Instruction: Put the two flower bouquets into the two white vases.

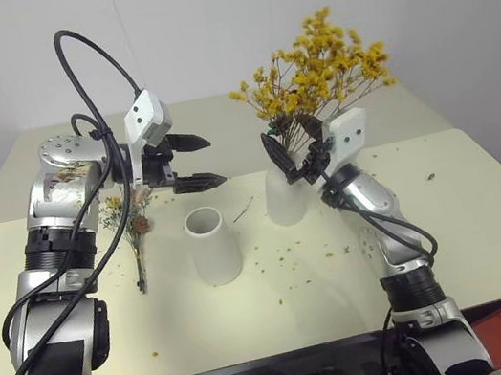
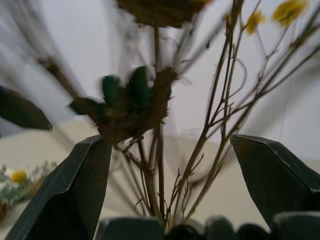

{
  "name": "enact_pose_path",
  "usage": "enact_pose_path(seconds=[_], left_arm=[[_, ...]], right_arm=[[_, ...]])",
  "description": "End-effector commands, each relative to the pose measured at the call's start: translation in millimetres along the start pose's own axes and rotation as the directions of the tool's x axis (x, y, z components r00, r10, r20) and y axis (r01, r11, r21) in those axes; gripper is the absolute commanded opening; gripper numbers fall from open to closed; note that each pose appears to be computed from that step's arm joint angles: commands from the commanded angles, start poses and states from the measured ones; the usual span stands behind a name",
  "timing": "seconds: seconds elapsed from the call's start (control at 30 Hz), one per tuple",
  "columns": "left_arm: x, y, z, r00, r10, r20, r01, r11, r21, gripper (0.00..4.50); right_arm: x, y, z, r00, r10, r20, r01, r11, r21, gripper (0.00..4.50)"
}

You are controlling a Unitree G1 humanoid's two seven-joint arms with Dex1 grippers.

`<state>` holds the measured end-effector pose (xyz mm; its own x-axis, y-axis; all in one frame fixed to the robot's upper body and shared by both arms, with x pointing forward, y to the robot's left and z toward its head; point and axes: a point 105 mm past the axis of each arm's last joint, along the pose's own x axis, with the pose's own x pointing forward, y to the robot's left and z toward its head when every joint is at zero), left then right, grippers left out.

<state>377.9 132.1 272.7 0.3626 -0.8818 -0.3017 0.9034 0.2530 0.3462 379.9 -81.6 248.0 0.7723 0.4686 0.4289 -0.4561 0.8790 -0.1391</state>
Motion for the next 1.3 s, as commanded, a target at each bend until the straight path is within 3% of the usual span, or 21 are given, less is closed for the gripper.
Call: enact_pose_path(seconds=[0.03,0.23,0.5,0.83,1.03,1.3], left_arm=[[-4,-1,10,0.999,0.012,0.038,-0.013,0.999,0.034,4.50],[-4,-2,7,0.999,0.021,0.035,-0.022,0.999,0.030,4.50],[-7,-3,2,0.999,0.036,0.030,-0.037,0.999,0.015,4.50],[-3,-2,-3,0.999,0.036,0.023,-0.036,0.999,0.001,4.50],[-4,-4,-5,0.999,0.033,0.021,-0.033,0.999,-0.006,4.50],[-6,-7,-6,0.999,0.035,0.018,-0.035,0.999,-0.014,4.50]], right_arm=[[4,4,17,0.999,0.040,-0.028,-0.043,0.992,-0.118,4.47],[2,-1,27,0.995,0.076,-0.068,-0.087,0.980,-0.180,4.47],[-16,-10,38,0.970,0.123,-0.208,-0.180,0.942,-0.282,4.47],[-32,-2,64,0.930,0.286,-0.231,-0.346,0.894,-0.286,4.47],[-26,-1,56,0.924,0.275,-0.266,-0.350,0.890,-0.294,4.47],[-15,-19,33,0.875,0.225,-0.428,-0.346,0.909,-0.231,4.47]])
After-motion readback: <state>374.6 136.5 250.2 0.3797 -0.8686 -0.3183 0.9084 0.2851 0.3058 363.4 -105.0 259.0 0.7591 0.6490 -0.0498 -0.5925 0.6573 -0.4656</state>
